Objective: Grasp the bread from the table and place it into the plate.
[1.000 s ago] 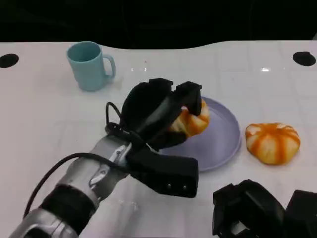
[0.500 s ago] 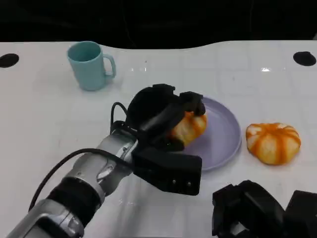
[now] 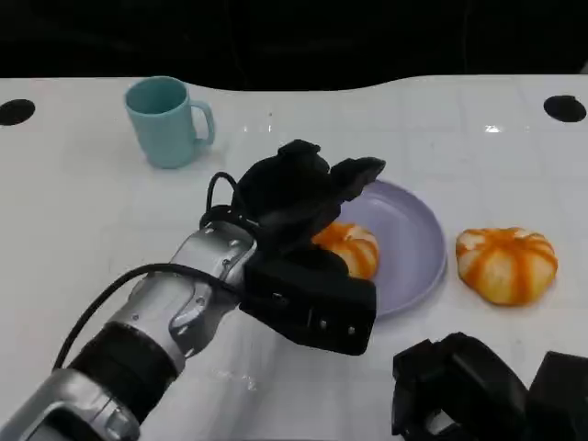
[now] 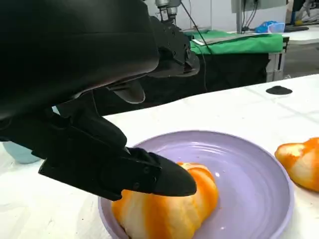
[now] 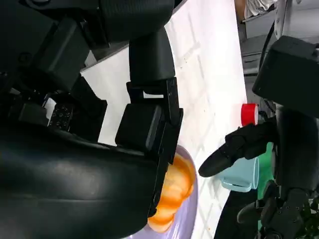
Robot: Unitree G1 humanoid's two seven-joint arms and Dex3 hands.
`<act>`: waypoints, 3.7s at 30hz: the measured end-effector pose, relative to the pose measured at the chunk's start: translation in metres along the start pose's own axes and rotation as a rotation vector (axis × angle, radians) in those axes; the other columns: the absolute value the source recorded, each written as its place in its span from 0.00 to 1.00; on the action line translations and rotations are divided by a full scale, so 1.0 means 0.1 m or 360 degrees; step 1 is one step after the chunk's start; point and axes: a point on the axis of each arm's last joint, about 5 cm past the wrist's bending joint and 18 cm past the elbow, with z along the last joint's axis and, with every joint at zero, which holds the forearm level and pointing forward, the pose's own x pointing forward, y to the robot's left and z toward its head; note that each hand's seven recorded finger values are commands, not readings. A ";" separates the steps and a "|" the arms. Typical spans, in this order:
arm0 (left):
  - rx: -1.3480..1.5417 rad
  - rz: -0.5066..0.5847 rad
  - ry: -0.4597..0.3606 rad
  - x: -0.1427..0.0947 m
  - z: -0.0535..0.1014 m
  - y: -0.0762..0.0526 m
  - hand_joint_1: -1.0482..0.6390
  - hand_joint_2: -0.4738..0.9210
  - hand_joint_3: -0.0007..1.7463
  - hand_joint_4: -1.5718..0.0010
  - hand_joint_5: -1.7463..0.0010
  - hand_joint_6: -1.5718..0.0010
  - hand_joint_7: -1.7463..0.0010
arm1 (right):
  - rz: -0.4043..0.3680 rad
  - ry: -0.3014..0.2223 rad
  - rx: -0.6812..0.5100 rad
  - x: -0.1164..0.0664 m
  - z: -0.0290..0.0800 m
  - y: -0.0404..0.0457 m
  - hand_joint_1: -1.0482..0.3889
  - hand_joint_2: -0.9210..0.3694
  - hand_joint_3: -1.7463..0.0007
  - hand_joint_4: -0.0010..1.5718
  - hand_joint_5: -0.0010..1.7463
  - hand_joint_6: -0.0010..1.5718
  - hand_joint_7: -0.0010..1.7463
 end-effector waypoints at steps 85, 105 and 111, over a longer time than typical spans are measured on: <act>-0.2978 0.0088 -0.0201 -1.44 -0.23 -0.81 0.18 0.98 0.06 0.40 0.00 0.51 0.03 | 0.0014 0.0009 0.0018 -0.01 0.00 -0.019 0.00 0.62 0.32 0.99 0.72 1.00 0.54; -0.2962 0.0104 -0.0196 -1.45 -0.26 -0.79 0.18 0.99 0.05 0.40 0.00 0.52 0.00 | 0.0005 -0.0009 0.0002 0.00 0.01 -0.027 0.00 0.59 0.32 0.99 0.72 1.00 0.54; -0.2959 0.0105 -0.0197 -1.45 -0.26 -0.79 0.18 0.99 0.05 0.41 0.00 0.52 0.01 | 0.0002 -0.0011 -0.0001 0.00 0.01 -0.027 0.00 0.60 0.33 0.99 0.72 1.00 0.54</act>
